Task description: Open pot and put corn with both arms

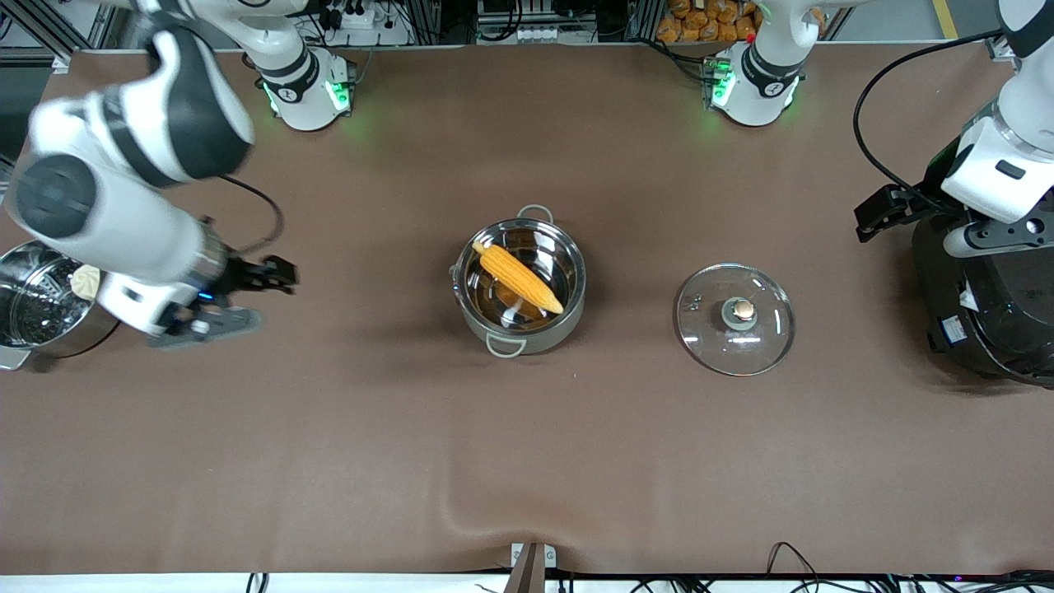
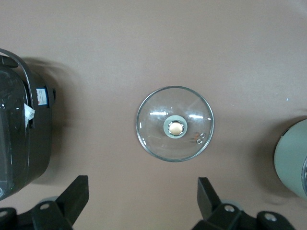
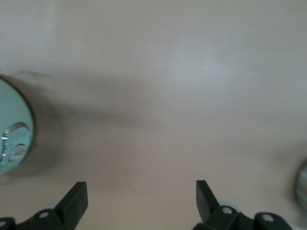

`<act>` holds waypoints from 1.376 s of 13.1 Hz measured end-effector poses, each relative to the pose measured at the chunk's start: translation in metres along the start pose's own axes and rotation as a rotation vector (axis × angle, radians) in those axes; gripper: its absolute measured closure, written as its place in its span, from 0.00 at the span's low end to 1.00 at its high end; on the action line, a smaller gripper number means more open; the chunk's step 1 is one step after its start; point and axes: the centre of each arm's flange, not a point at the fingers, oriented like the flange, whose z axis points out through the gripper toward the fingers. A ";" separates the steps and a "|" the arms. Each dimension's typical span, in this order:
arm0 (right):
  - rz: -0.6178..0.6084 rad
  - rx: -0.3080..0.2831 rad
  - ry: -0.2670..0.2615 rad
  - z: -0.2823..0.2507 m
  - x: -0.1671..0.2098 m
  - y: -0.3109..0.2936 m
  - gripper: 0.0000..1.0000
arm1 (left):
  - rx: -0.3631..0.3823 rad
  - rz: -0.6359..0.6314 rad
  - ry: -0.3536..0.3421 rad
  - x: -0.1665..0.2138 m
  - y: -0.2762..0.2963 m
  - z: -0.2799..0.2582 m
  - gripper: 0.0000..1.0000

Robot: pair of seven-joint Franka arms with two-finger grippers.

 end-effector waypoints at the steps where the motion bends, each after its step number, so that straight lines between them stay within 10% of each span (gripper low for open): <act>1: 0.045 0.006 -0.003 -0.013 -0.015 0.023 0.00 | 0.000 -0.001 0.000 0.000 0.000 0.000 0.00; 6: 0.137 0.075 0.048 -0.080 -0.090 0.135 0.00 | -0.002 -0.004 0.019 -0.003 -0.003 -0.010 0.00; 18: 0.198 0.076 0.074 -0.109 -0.120 0.146 0.00 | -0.004 -0.008 0.028 -0.003 -0.005 -0.019 0.00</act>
